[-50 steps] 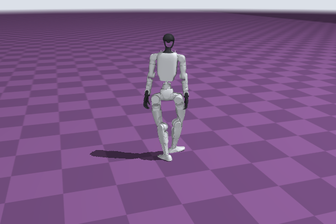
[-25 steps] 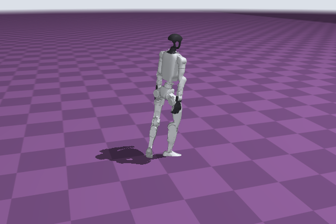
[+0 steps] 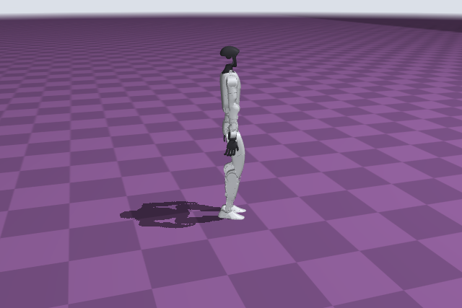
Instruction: Upper body actions
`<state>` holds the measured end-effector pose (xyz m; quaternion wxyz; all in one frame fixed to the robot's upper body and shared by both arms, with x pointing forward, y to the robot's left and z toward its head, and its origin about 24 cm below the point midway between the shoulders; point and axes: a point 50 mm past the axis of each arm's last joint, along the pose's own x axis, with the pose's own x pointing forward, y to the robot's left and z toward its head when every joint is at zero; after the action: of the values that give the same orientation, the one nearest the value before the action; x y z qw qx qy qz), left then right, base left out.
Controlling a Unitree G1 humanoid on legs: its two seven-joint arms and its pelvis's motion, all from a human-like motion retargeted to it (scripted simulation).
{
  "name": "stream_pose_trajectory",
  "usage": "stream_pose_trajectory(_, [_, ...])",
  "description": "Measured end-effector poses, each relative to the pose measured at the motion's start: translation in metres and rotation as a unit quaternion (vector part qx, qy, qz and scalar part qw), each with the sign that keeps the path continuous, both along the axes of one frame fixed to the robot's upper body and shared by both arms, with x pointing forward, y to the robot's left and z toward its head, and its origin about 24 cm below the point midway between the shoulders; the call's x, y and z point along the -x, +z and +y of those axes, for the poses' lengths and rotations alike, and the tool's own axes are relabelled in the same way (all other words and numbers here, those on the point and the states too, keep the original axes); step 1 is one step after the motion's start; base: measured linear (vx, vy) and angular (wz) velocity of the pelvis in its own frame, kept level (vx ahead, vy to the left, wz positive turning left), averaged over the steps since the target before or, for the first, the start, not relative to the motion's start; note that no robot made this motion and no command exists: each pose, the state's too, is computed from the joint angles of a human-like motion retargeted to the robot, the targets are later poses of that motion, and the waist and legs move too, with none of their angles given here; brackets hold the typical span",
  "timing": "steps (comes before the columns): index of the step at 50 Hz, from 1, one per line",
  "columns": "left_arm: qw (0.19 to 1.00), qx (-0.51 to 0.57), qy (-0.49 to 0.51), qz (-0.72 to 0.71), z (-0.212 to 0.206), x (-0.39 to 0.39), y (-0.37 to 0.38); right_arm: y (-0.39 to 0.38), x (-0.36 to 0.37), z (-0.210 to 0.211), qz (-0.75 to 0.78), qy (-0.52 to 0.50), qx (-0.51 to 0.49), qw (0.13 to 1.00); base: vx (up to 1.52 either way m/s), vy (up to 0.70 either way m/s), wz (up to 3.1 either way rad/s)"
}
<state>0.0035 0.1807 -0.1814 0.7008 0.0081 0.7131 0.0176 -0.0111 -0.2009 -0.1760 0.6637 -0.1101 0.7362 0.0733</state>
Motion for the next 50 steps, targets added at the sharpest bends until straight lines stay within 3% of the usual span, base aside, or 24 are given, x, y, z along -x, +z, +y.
stream_pose_trajectory(10, [0.999,-0.03,0.014,-0.004,0.018,-0.009,0.003,0.001,0.007,-0.002,0.01,-0.017,0.0,1.0,0.09,-0.05,-0.55])
stream_pose_trajectory(16, [0.997,-0.053,0.044,0.031,0.026,0.01,0.005,-0.002,-0.015,0.007,-0.021,0.064,-0.015,0.998,-0.1,-0.04,-1.02])
stream_pose_trajectory(22, [0.997,-0.054,0.007,0.046,0.024,0.014,0.005,-0.002,-0.018,0.008,-0.019,0.121,-0.014,0.992,-0.2,0.0,-1.33])
stream_pose_trajectory(34, [0.999,-0.031,-0.036,0.009,0.011,-0.009,0.002,0.001,0.004,-0.002,0.008,0.012,0.011,1.0,-0.29,0.05,-1.48])
stream_pose_trajectory(50, [0.998,-0.021,-0.044,0.029,-0.003,0.002,0.001,0.002,0.03,0.01,0.059,-0.03,0.005,0.998,-0.27,0.04,-0.83])
